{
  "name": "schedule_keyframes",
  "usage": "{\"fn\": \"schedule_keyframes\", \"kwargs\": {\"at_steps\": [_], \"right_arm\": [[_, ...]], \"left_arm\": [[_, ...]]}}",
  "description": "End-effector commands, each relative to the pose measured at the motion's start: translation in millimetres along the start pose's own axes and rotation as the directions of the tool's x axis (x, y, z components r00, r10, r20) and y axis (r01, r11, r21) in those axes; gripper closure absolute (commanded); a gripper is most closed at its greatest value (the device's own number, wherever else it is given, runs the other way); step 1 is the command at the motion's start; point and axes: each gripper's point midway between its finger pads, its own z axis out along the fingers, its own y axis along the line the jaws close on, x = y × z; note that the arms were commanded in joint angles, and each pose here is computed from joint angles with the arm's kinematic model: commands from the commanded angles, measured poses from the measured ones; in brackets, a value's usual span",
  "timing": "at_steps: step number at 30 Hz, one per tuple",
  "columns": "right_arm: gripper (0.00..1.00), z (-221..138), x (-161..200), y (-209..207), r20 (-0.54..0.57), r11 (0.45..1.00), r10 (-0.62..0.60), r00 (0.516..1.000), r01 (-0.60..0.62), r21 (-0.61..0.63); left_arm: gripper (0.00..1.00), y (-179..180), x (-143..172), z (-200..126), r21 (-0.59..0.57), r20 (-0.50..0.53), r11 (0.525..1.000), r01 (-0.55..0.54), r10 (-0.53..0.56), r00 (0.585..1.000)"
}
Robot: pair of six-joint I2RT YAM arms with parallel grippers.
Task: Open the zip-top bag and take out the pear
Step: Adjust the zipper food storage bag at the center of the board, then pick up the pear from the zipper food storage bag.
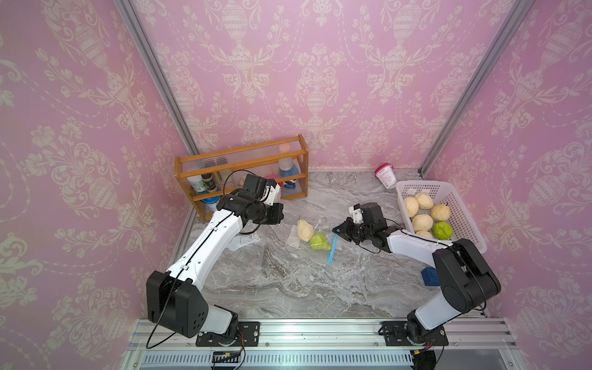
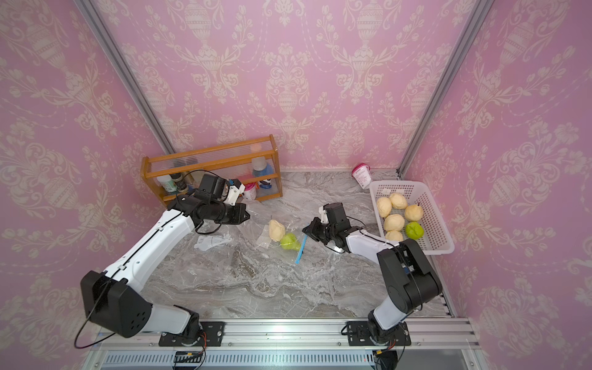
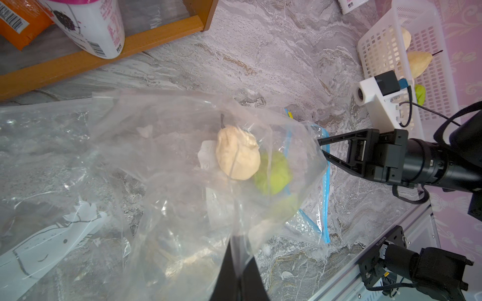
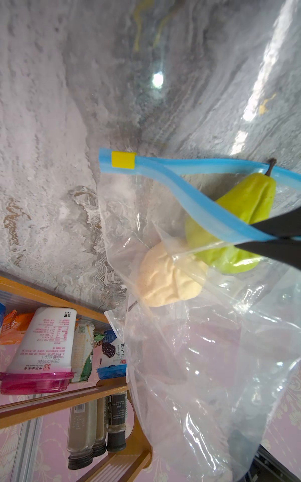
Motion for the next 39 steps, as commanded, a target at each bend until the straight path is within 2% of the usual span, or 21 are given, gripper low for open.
{"fn": "schedule_keyframes", "kwargs": {"at_steps": [1,3,6,8,14,18,20,25,28,32,39], "right_arm": [[0.68,-16,-1,10,0.000,0.995,-0.091,0.996,0.091,0.041],[0.58,-24,5,2,-0.022,0.989,-0.114,0.993,0.116,0.095],[0.55,-39,16,-8,-0.063,0.974,-0.148,0.987,0.157,0.166],[0.55,-49,23,-15,-0.087,0.963,-0.168,0.982,0.183,0.200],[0.67,-58,50,-34,-0.205,0.926,-0.269,0.941,0.311,0.213],[0.69,-50,60,-41,-0.244,0.888,-0.380,0.892,0.426,0.173],[0.69,-46,58,-44,-0.232,0.869,-0.426,0.874,0.467,0.164],[0.68,-32,60,-42,-0.204,0.788,-0.582,0.787,0.608,0.098],[0.66,-20,58,-44,-0.192,0.772,-0.607,0.771,0.630,0.087],[0.65,0,61,-51,-0.228,0.755,-0.618,0.752,0.649,0.097],[0.67,19,58,-49,-0.222,0.706,-0.660,0.718,0.693,0.143]], "left_arm": [[1.00,17,10,3,-0.088,-0.026,0.996,0.023,-0.026,0.999],[1.00,26,16,5,-0.128,-0.043,0.991,0.031,-0.036,0.998],[1.00,38,27,9,-0.177,-0.065,0.983,0.040,-0.052,0.997],[1.00,42,31,11,-0.192,-0.072,0.980,0.045,-0.059,0.996],[1.00,50,40,17,-0.209,-0.087,0.976,0.055,-0.075,0.993],[1.00,55,43,20,-0.226,-0.090,0.973,0.048,-0.070,0.994],[1.00,58,45,22,-0.237,-0.094,0.970,0.045,-0.069,0.993],[1.00,62,48,25,-0.248,-0.101,0.968,0.039,-0.066,0.993],[1.00,63,48,25,-0.247,-0.103,0.968,0.039,-0.066,0.993],[1.00,64,49,26,-0.246,-0.108,0.969,0.038,-0.066,0.992],[1.00,65,53,27,-0.239,-0.120,0.970,0.032,-0.063,0.991]]}}
